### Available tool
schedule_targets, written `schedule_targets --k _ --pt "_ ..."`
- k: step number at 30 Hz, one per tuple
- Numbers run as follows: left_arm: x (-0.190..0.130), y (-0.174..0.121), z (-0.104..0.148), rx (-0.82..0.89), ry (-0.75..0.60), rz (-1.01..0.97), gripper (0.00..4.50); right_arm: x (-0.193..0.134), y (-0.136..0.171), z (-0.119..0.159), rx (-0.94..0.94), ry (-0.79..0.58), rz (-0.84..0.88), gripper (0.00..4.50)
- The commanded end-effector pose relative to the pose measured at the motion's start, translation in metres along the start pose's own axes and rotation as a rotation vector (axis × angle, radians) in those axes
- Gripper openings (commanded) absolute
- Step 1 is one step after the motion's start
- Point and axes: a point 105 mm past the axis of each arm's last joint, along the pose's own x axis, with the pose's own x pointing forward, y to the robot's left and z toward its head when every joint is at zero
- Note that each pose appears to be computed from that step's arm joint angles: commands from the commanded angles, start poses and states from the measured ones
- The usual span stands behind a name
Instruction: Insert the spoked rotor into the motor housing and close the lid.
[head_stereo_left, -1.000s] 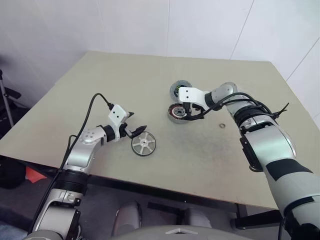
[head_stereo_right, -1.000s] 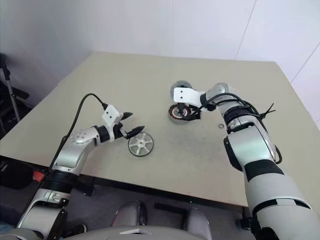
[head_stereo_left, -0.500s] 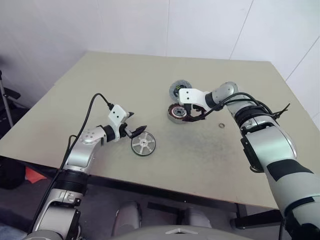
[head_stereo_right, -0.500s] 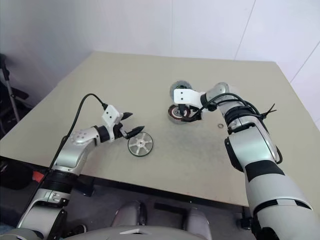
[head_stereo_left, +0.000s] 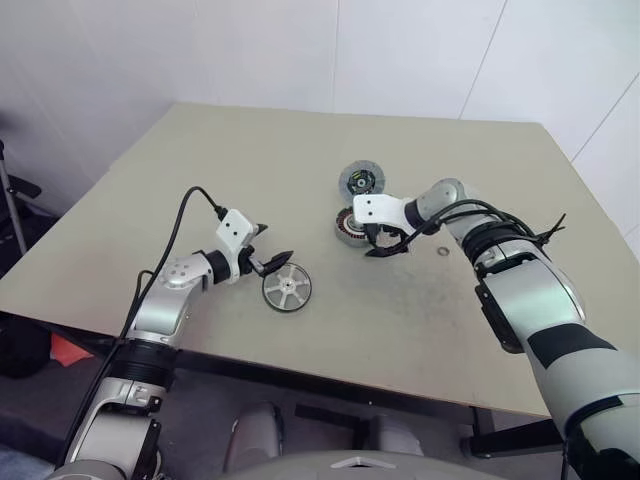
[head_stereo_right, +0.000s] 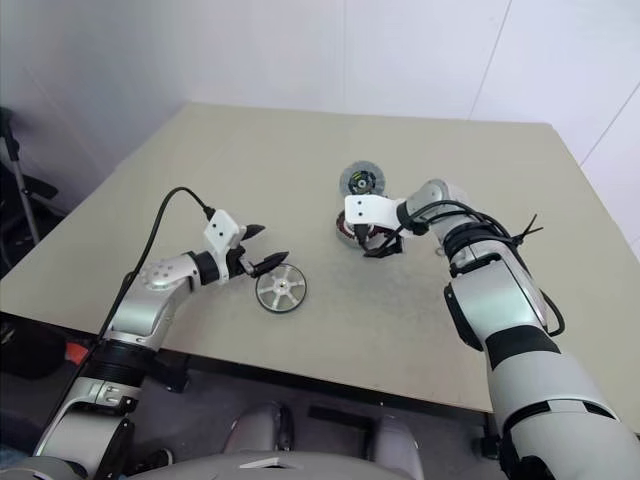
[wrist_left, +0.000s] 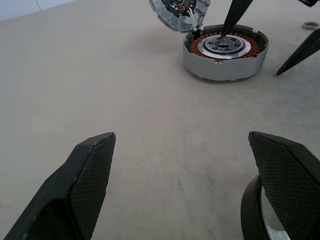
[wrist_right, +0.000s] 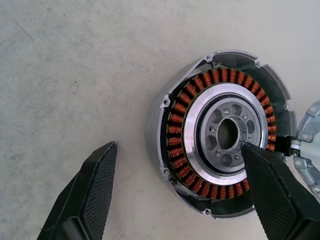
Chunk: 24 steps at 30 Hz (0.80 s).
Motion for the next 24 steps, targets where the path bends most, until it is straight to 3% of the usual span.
schedule_targets --k 1,13,16,19,24 --pt "-0.003 0.004 0.011 0.022 -0.037 0.018 4.50 0.003 0.001 0.005 -0.044 0.005 0.017 4.46" --pt "-0.007 0.003 0.007 0.015 -0.034 0.034 4.50 0.016 0.015 0.008 -0.067 0.011 0.091 4.46" --pt "-0.008 0.003 0.007 0.015 -0.033 0.037 4.50 0.018 0.014 0.011 -0.061 0.008 0.091 3.83" --pt "-0.008 0.002 0.007 0.016 -0.032 0.038 4.50 0.018 0.012 0.013 -0.063 0.002 0.075 2.89" --pt "-0.007 0.001 0.008 0.020 -0.032 0.034 4.50 0.017 0.008 0.016 -0.067 -0.002 0.052 2.89"
